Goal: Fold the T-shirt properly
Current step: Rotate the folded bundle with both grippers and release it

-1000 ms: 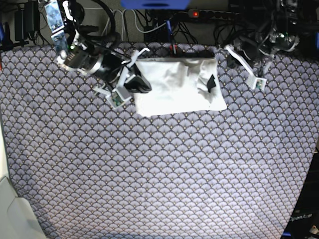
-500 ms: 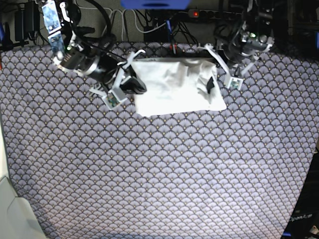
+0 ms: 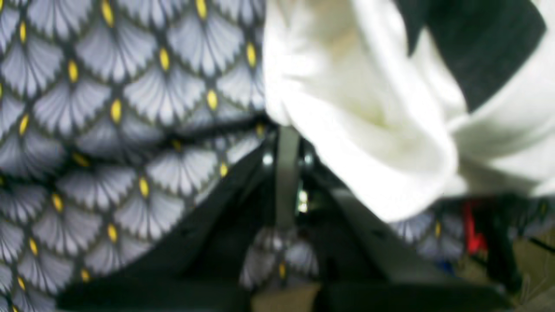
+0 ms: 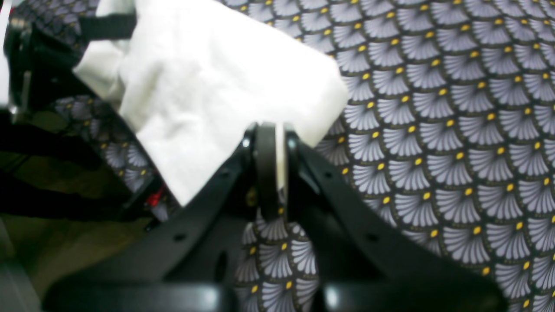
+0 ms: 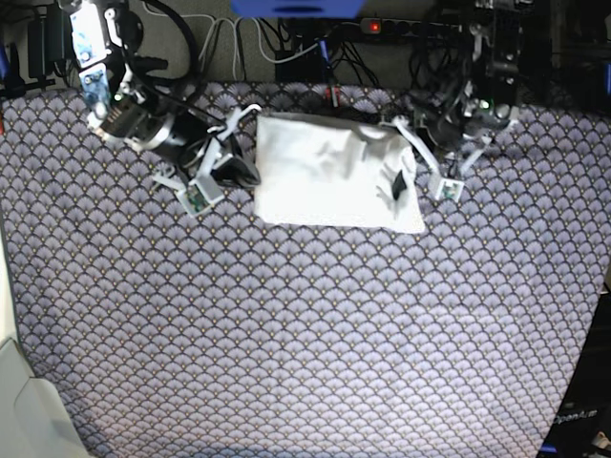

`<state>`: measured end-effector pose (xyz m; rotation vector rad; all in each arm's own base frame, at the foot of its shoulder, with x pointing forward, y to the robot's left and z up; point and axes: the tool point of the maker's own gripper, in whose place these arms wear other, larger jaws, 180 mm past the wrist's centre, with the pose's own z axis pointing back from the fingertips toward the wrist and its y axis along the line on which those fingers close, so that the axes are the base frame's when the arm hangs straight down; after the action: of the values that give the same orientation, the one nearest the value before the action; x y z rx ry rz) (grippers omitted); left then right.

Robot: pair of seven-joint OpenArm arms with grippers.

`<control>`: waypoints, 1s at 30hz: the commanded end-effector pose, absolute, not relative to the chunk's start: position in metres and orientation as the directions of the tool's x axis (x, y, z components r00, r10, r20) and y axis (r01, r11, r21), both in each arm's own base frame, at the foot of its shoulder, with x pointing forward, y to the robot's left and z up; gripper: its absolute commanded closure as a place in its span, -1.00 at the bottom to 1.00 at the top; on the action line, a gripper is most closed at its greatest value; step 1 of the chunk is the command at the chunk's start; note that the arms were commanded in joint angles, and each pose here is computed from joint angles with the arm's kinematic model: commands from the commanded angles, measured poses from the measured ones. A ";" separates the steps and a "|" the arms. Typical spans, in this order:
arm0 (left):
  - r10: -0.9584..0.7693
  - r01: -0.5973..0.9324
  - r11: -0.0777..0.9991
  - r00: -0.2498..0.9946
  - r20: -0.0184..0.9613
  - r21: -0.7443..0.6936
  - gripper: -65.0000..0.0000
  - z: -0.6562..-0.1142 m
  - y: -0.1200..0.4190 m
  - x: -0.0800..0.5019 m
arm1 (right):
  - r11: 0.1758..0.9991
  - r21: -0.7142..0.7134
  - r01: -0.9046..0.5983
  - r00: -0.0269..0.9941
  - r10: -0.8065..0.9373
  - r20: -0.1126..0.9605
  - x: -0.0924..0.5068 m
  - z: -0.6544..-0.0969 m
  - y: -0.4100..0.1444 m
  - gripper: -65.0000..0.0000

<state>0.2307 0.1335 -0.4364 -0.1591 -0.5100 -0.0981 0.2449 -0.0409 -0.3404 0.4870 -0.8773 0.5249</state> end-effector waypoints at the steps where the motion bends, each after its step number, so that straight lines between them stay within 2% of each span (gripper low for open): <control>1: -0.055 0.121 0.987 0.878 0.476 -0.109 0.99 -0.439 0.134 0.230 | 0.769 0.174 -0.616 0.493 0.203 0.846 0.253 -0.327 -0.041 0.97; 8: -0.004 0.112 0.979 0.845 0.535 -0.169 0.99 -0.425 0.106 0.269 | 0.785 0.144 -0.602 0.488 0.219 0.845 0.271 -0.330 -0.055 0.97; 14: 0.026 0.086 0.975 0.873 0.487 -0.206 0.99 -0.445 0.097 0.290 | 0.818 0.141 -0.557 0.549 0.236 0.802 0.301 -0.361 -0.080 0.97; 21: 0.037 0.087 0.971 0.866 0.498 -0.224 0.99 -0.441 0.088 0.317 | 0.840 0.111 -0.531 0.558 0.248 0.792 0.328 -0.365 -0.101 0.97; 25: 0.047 0.085 0.966 0.870 0.491 -0.244 0.99 -0.442 0.080 0.330 | 0.840 0.130 -0.526 0.580 0.243 0.778 0.324 -0.374 -0.099 0.97; 30: 0.058 0.086 0.960 0.871 0.488 -0.268 0.99 -0.439 0.068 0.345 | 0.803 0.175 -0.569 0.606 0.266 0.750 0.300 -0.392 -0.073 0.97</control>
<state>0.3513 0.0736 -0.4346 -0.2872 -0.5559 -0.0044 0.2943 -0.0721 -0.4009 0.4194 -0.7474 0.4998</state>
